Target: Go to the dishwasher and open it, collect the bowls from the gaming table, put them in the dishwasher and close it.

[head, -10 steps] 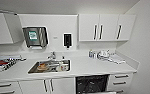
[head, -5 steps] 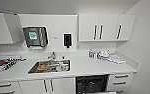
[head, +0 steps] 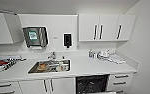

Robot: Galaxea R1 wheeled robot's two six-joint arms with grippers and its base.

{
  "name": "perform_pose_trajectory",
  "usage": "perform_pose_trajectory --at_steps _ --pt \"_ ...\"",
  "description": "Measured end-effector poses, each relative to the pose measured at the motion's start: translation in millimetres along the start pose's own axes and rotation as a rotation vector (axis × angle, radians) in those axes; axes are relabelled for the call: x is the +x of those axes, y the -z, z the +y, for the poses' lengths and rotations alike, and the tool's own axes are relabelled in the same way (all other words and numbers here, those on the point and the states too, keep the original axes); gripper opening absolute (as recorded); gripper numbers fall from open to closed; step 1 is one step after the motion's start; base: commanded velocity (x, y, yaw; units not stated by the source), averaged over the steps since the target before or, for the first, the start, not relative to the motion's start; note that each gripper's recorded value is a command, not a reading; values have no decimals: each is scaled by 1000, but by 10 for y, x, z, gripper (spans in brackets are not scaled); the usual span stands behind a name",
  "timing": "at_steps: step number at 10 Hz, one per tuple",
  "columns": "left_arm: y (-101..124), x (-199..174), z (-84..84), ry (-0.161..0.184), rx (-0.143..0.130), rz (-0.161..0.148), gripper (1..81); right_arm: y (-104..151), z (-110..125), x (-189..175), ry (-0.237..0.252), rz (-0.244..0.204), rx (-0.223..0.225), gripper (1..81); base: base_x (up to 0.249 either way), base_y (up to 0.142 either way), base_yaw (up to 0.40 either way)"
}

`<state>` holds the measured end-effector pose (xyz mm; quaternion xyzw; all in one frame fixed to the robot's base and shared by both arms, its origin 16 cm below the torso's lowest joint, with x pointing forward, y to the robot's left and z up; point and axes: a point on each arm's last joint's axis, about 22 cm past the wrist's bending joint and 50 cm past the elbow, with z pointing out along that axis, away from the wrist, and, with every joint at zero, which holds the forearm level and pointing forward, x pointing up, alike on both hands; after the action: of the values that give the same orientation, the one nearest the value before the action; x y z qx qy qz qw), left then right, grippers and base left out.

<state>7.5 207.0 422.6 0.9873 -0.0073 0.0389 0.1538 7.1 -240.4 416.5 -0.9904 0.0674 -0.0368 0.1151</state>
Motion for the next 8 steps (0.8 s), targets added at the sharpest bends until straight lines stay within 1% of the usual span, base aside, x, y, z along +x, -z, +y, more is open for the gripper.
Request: perform_pose_trajectory --at_steps 1,2,5,7,8 --pt "-6 3 21 0 -2 0 811 -20 -75 84 2 13 5 811 0 0 0" --pt "-8 18 25 -1 -3 2 811 -39 -145 73 3 7 9 811 0 0 0" --pt "-10 138 13 -5 0 16 811 -47 -177 69 3 6 11 811 0 0 0" --pt "-10 168 6 -5 0 16 811 -62 -248 102 3 7 20 811 -87 0 0" --pt "-8 239 -9 -7 2 26 811 -67 -275 163 4 15 23 811 0 0 0"
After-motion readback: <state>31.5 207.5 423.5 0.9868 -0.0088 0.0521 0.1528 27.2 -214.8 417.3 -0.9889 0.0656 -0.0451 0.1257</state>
